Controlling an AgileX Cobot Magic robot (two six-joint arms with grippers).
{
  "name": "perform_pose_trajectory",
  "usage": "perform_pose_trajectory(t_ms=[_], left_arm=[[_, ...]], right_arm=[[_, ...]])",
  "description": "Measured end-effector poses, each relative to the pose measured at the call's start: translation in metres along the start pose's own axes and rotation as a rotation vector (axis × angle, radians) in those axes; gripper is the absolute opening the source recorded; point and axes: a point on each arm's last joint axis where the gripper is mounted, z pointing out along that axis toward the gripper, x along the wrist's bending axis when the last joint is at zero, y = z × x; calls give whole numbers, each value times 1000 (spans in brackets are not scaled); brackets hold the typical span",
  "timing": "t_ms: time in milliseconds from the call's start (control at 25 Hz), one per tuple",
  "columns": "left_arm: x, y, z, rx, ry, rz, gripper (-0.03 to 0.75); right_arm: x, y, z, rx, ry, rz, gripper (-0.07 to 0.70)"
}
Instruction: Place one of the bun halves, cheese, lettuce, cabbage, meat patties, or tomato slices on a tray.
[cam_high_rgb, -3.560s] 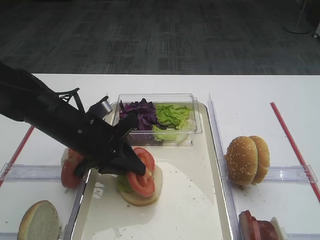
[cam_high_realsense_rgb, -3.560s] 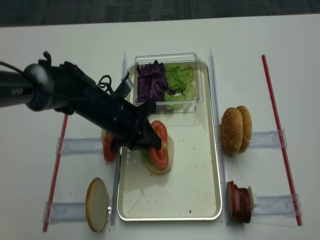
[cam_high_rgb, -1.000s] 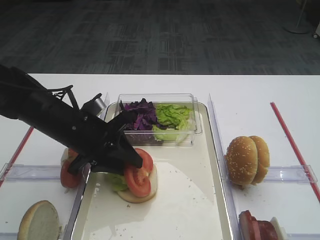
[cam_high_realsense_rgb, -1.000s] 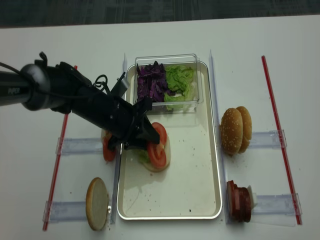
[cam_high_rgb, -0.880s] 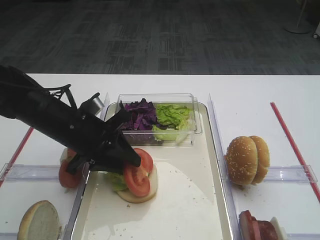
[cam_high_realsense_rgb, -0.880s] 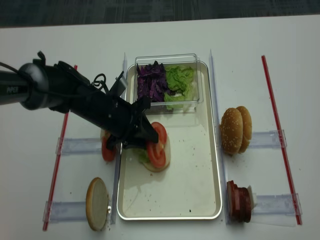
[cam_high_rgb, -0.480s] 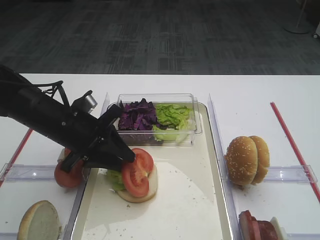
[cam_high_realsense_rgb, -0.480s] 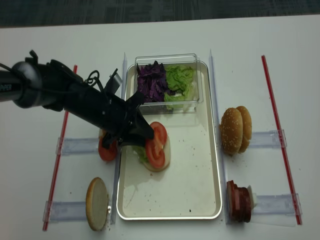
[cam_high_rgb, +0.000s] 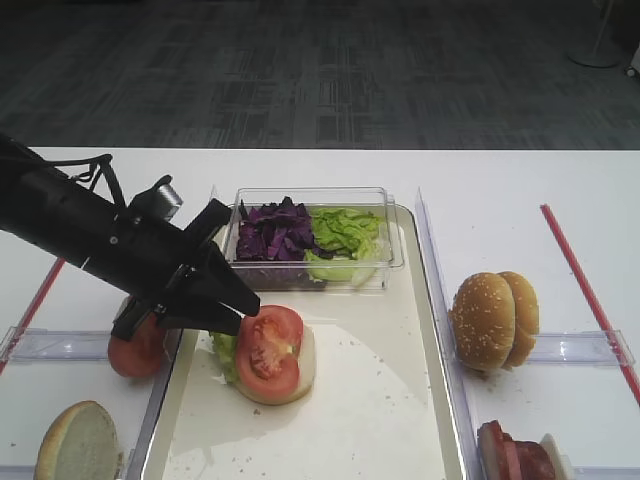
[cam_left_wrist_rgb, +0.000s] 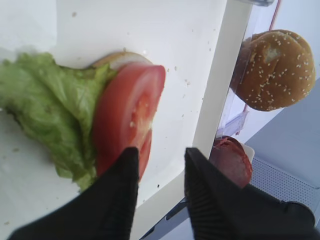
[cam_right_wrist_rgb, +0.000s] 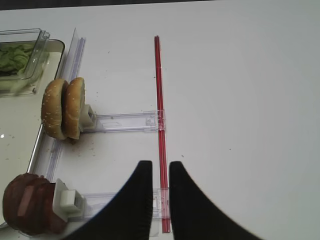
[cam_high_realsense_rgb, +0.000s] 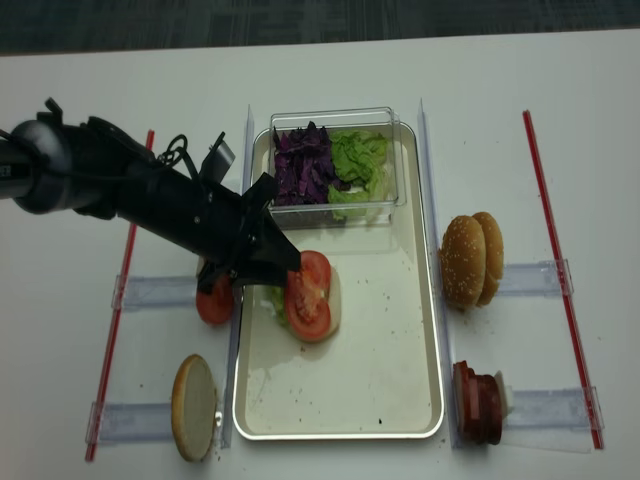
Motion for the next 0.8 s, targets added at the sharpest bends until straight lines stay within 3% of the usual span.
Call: perform_pose_trajectory(t_ms=[400,800], left_arm=[[-4,-1,-9,-27,18,37,210],[-21,-8,-24,-85,14,87,210]], right_arm=[[0,0,0,0,0,0,130],[0,0,0,0,0,0,130]])
